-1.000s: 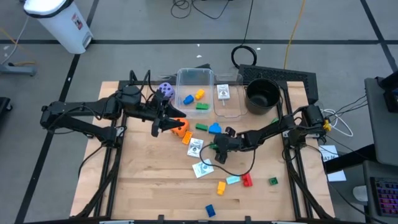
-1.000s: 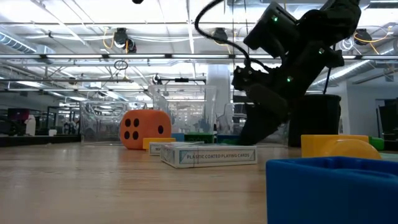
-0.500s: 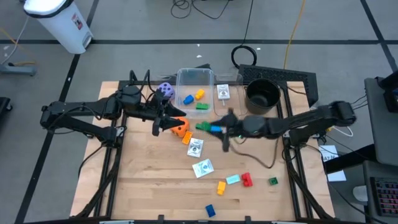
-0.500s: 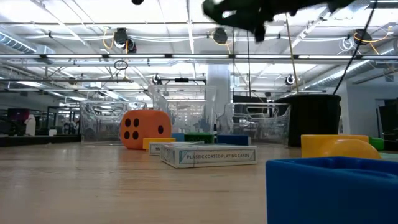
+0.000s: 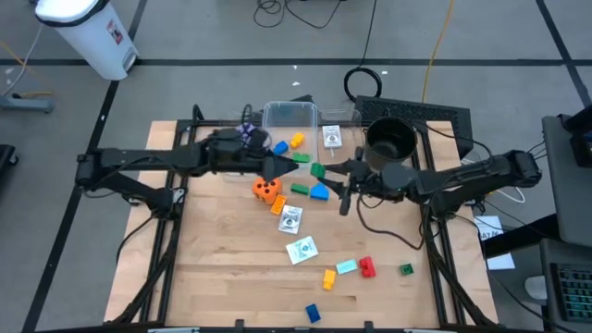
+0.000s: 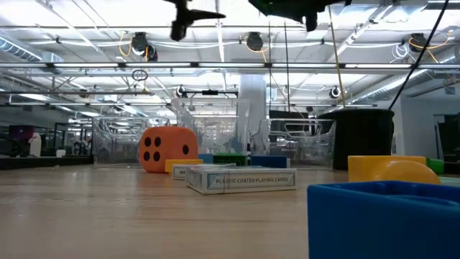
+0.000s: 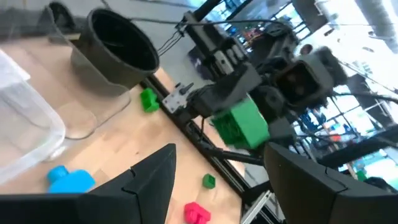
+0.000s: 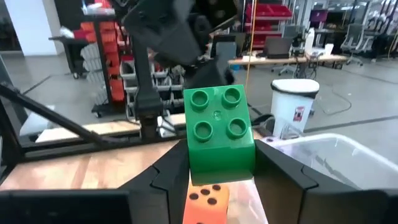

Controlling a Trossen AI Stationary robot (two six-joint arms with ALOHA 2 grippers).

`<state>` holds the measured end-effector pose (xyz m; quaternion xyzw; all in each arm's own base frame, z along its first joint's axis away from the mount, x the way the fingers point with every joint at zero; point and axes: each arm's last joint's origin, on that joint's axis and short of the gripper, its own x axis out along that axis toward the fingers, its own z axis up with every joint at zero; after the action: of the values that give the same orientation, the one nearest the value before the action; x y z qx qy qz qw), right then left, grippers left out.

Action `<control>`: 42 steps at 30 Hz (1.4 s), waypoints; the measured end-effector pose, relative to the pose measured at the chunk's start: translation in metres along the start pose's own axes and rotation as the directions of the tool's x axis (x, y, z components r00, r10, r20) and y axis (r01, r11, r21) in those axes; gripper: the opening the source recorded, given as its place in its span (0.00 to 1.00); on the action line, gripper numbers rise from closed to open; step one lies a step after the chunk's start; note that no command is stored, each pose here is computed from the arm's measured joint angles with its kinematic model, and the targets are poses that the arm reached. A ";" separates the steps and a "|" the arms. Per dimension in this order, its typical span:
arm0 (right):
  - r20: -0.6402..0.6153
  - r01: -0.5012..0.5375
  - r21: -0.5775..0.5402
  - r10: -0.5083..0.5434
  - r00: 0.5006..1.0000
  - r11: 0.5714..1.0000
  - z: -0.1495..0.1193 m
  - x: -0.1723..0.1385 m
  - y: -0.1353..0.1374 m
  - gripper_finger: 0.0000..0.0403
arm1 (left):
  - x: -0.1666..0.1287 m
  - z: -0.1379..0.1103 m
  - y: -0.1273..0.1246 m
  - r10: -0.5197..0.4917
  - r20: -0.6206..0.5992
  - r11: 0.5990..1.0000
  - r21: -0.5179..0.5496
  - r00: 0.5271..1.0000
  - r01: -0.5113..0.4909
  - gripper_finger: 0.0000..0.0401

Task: Pick & Place Toys
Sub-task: Put the green four stud game piece into the middle transparent bin

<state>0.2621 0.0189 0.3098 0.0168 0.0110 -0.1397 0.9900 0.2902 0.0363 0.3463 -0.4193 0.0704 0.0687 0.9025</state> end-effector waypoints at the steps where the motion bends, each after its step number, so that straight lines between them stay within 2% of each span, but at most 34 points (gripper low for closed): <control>1: -0.007 -0.003 0.003 0.003 1.000 1.000 -0.002 0.001 0.001 0.36 | 0.005 0.000 0.002 -0.014 0.002 1.000 -0.010 1.000 0.014 0.62; 7: -0.032 -0.010 0.004 0.010 0.999 1.000 -0.007 0.004 0.005 0.36 | 0.031 0.001 0.015 -0.080 0.012 0.993 -0.088 0.997 0.081 0.62; 14: -0.079 -0.005 -0.016 0.004 0.997 1.000 -0.012 0.004 0.004 0.36 | 0.048 -0.003 0.021 -0.133 -0.009 0.981 -0.142 0.991 0.131 0.62; 31: -0.111 0.012 -0.047 -0.017 0.994 0.999 -0.015 0.006 -0.002 0.36 | 0.078 -0.003 0.014 -0.136 -0.097 0.986 -0.114 0.986 0.125 0.62; 36: -0.118 0.011 -0.049 -0.016 0.993 0.999 -0.016 0.006 -0.002 0.36 | 0.078 -0.003 0.016 -0.125 -0.164 0.987 -0.116 0.979 0.107 0.62; 42: -0.108 0.065 -0.074 -0.073 0.991 0.995 -0.015 0.006 -0.005 0.36 | 0.078 -0.008 0.018 -0.132 -0.249 0.984 -0.151 0.959 0.096 0.62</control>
<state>0.2667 0.0129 0.2941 -0.0108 0.0715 -0.1720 0.9824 0.3626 0.0463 0.3132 -0.4894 0.1579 -0.0342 0.8570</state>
